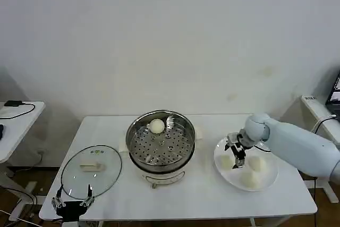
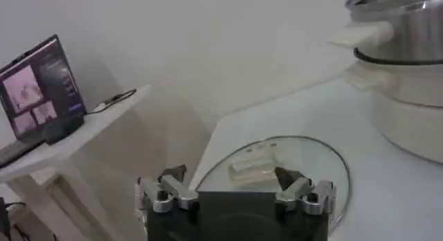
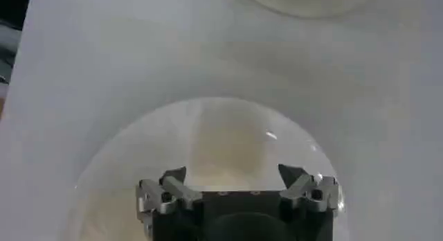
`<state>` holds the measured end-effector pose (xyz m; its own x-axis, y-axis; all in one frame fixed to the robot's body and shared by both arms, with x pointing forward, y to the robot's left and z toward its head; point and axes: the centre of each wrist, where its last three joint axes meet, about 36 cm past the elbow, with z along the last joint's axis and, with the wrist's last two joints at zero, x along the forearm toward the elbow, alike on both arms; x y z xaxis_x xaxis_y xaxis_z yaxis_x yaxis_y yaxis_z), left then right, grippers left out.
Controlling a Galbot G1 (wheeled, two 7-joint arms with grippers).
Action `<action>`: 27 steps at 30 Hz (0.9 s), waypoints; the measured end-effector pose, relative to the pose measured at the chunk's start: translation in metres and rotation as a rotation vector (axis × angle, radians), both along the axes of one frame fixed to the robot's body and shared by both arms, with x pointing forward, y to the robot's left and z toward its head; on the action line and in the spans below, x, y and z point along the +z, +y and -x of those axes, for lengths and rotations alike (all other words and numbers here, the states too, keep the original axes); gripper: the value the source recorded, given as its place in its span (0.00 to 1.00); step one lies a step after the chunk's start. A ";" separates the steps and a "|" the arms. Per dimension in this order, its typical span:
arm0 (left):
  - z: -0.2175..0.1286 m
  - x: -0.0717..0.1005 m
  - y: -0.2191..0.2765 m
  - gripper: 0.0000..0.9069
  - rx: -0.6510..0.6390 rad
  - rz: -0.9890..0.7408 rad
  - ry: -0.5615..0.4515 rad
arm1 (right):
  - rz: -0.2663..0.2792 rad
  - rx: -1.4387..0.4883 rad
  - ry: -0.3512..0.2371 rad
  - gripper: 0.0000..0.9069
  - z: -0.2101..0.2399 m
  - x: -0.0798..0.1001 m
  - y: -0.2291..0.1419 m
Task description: Take steamed baozi put them in steamer then cover it.
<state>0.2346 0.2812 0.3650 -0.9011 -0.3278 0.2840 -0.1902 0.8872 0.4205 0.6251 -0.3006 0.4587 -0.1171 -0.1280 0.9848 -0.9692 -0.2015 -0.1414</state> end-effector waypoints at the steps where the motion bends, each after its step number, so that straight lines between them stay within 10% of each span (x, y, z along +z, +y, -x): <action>1: 0.000 0.000 0.000 1.00 0.000 0.000 0.000 | 0.002 -0.003 0.001 1.00 0.000 -0.001 0.000; 17: 0.000 0.001 -0.002 1.00 0.000 0.006 -0.004 | -0.008 -0.035 0.006 0.67 -0.001 -0.006 0.000; 27: -0.003 0.001 -0.006 1.00 -0.009 0.009 -0.009 | -0.025 -0.053 -0.049 0.67 -0.009 0.039 -0.010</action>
